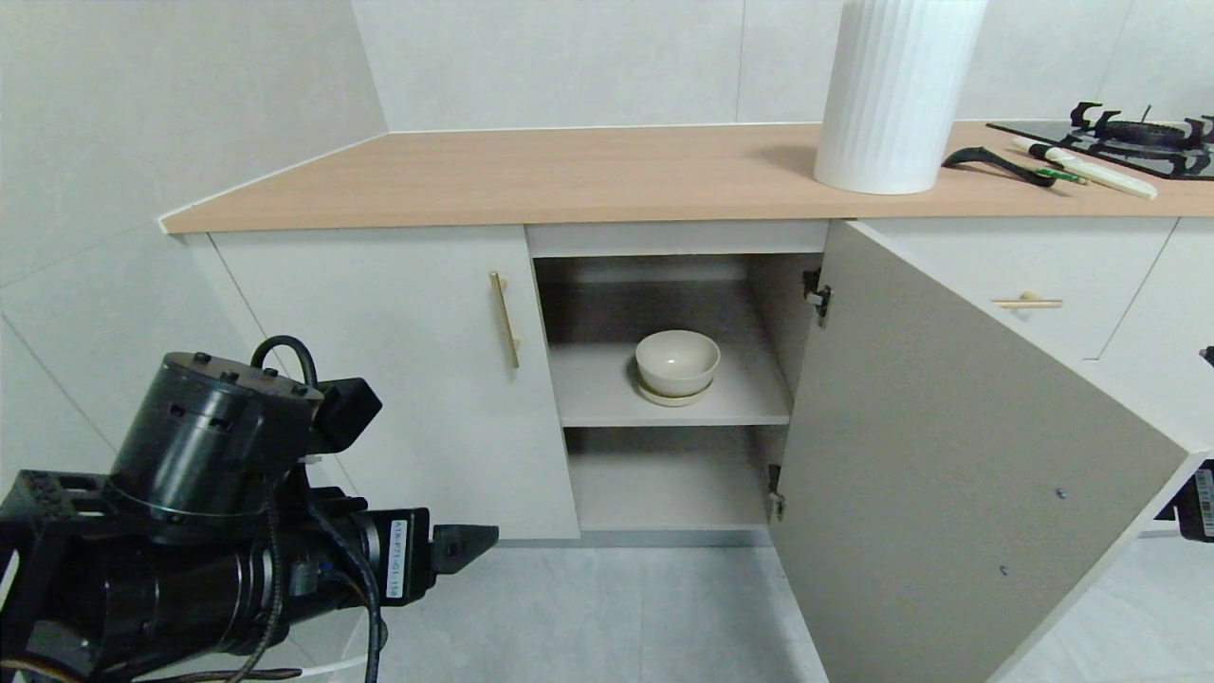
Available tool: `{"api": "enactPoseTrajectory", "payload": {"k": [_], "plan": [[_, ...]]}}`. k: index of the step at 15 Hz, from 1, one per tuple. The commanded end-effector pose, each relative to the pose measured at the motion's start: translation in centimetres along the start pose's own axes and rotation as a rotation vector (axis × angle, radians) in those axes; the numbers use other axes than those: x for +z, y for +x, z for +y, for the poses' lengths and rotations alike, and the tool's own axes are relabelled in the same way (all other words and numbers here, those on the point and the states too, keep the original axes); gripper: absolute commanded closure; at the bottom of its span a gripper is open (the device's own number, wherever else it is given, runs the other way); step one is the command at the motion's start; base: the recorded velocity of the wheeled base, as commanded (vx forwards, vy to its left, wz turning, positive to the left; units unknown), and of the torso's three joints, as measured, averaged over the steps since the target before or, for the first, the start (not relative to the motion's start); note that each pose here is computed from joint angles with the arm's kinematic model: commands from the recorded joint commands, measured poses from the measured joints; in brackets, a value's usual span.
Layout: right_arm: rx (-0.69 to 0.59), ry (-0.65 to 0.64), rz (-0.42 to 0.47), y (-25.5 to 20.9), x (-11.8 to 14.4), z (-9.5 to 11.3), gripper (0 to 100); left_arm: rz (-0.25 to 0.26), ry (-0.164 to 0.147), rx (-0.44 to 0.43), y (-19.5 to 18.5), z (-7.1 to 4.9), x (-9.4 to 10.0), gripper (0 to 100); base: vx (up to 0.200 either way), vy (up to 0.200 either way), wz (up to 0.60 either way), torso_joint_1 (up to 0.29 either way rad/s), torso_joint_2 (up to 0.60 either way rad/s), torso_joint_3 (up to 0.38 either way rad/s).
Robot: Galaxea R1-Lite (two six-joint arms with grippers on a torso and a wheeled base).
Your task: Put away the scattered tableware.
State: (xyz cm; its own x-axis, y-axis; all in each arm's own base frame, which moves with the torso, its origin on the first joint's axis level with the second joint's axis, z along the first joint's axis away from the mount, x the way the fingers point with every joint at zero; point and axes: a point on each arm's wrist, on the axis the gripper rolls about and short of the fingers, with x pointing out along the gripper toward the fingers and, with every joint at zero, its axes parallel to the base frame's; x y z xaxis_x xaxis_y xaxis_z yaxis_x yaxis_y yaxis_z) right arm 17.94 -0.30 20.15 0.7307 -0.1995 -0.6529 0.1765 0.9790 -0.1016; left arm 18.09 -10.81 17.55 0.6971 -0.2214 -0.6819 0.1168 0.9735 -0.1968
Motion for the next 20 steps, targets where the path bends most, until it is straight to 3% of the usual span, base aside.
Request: {"api": "enactPoseTrajectory", "payload": {"k": [1, 6, 13, 17, 20], "plan": [[0.022, -0.011, 0.016, 0.4, -0.2, 0.6, 0, 0.001, 0.001, 0.000, 0.0, 0.0, 0.0, 0, 0.000, 0.000, 0.00, 0.000, 0.00, 0.000], [0.108, -0.028, 0.026, 0.1, -0.8, 2.7, 0, -0.002, -0.001, -0.001, 0.0, 0.0, 0.0, 0, 0.000, 0.000, 0.00, 0.000, 0.00, 0.000], [0.283, 0.022, 0.030, 0.0, -1.4, 7.3, 0, -0.002, -0.002, -0.002, 0.0, 0.0, 0.0, 0, 0.000, 0.000, 0.00, 0.000, 0.00, 0.000], [0.421, 0.064, 0.036, -0.6, -1.6, 9.0, 0, -0.003, -0.003, -0.002, -0.1, 0.0, 0.0, 0, 0.000, 0.000, 0.00, 0.000, 0.00, 0.000], [0.455, 0.071, 0.061, -0.2, -1.8, 10.1, 0, -0.003, -0.003, -0.002, -0.1, 0.0, 0.0, 0, 0.000, 0.000, 0.00, 0.000, 0.00, 0.000]]}}
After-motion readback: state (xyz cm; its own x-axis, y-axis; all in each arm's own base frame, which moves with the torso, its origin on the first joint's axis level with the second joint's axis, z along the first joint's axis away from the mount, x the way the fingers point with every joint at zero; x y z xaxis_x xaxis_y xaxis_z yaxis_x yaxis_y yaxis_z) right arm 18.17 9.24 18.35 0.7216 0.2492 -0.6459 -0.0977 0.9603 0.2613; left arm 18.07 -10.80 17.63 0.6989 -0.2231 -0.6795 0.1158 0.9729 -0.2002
